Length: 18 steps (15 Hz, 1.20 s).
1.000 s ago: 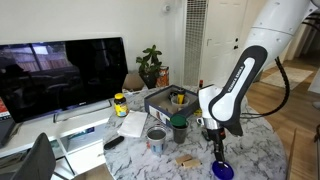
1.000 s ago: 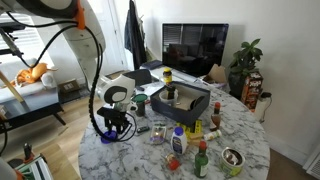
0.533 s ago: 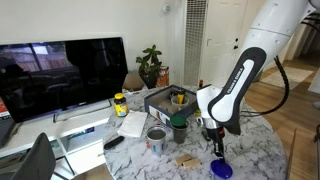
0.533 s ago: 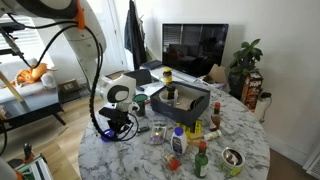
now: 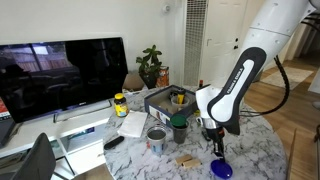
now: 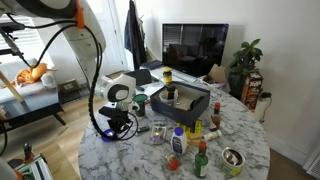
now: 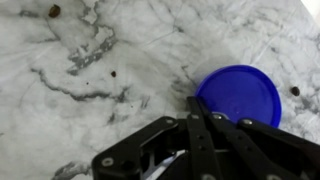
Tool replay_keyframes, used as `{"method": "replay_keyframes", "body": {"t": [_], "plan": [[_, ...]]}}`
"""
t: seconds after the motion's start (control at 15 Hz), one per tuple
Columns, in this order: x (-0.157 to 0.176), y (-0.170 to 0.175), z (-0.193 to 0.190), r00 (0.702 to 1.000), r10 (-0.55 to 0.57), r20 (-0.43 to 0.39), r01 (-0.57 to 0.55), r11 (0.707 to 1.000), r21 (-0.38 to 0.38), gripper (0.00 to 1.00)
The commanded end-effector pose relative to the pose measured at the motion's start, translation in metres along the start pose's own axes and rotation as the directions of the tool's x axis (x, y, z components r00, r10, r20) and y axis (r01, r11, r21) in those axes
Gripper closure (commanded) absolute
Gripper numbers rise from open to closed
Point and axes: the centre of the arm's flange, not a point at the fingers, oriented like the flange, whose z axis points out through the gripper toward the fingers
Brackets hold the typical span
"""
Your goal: Put the toy car on the table then put the blue lid on the green one
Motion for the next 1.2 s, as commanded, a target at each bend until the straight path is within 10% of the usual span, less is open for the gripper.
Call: {"method": "replay_keyframes", "body": {"t": [0.0,0.67,1.13], "plan": [[-0.020,0.004,-0.016,0.999,0.010,-0.046,-0.009,1.000,0.010,1.00],[-0.058,0.010,-0.108,0.961,0.191,-0.198,-0.177,0.980,0.086,1.00],[-0.054,0.027,-0.196,0.816,0.498,-0.292,-0.463,0.867,0.185,1.00]]}}
